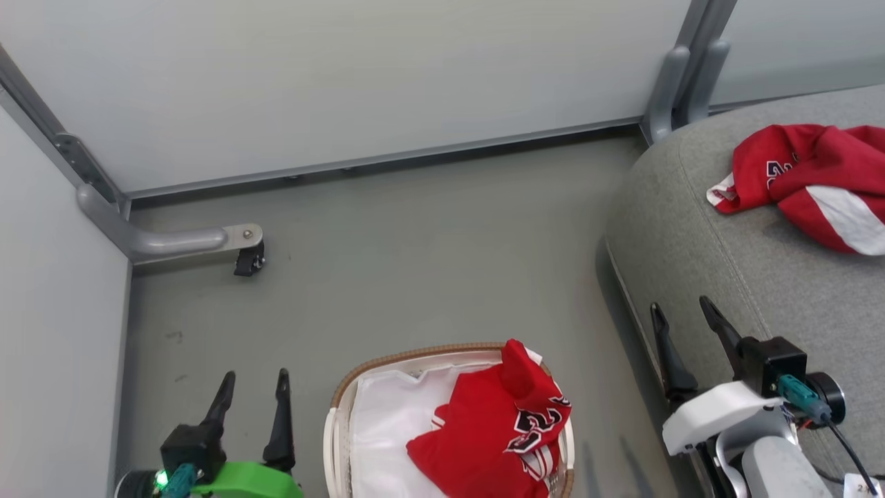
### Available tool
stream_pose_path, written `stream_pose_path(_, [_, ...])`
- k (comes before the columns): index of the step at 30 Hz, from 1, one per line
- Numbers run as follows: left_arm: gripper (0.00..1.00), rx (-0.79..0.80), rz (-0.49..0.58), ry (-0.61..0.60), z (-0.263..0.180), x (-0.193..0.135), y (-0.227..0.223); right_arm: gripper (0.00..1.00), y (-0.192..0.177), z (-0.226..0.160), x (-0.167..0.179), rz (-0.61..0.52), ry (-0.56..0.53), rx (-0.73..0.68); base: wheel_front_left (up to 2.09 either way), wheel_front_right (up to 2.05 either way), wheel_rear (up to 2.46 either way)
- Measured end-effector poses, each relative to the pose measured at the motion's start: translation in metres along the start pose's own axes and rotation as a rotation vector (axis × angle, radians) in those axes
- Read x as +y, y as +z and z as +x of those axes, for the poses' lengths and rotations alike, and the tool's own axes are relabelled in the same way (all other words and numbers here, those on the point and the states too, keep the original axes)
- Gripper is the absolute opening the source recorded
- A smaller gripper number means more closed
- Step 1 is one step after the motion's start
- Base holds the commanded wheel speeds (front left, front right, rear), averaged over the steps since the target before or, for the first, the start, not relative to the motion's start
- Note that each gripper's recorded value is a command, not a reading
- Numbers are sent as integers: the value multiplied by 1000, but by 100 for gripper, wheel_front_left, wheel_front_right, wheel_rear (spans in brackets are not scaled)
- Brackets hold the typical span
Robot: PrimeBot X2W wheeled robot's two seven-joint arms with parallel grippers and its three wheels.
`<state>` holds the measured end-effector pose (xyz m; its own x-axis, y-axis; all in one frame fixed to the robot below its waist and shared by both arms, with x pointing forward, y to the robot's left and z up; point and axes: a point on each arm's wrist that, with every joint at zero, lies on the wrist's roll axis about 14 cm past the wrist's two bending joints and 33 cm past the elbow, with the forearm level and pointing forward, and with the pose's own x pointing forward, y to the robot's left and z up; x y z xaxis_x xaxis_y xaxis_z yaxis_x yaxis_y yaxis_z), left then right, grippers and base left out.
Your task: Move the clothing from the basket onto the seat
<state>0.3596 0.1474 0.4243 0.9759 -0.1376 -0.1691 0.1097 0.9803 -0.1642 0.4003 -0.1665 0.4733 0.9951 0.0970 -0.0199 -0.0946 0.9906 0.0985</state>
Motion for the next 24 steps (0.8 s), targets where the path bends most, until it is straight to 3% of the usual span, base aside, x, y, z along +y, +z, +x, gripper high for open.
stream_pose_path(15, [100, 52, -18, -209, 71, -61, -17, 100, -2, 38, -9, -7, -7, -14, 0, 0, 0])
stream_pose_path(24, [100, 126, -39, -388, 112, -119, -48, 100, -13, 49, -28, -12, -46, 5, 0, 0, 0])
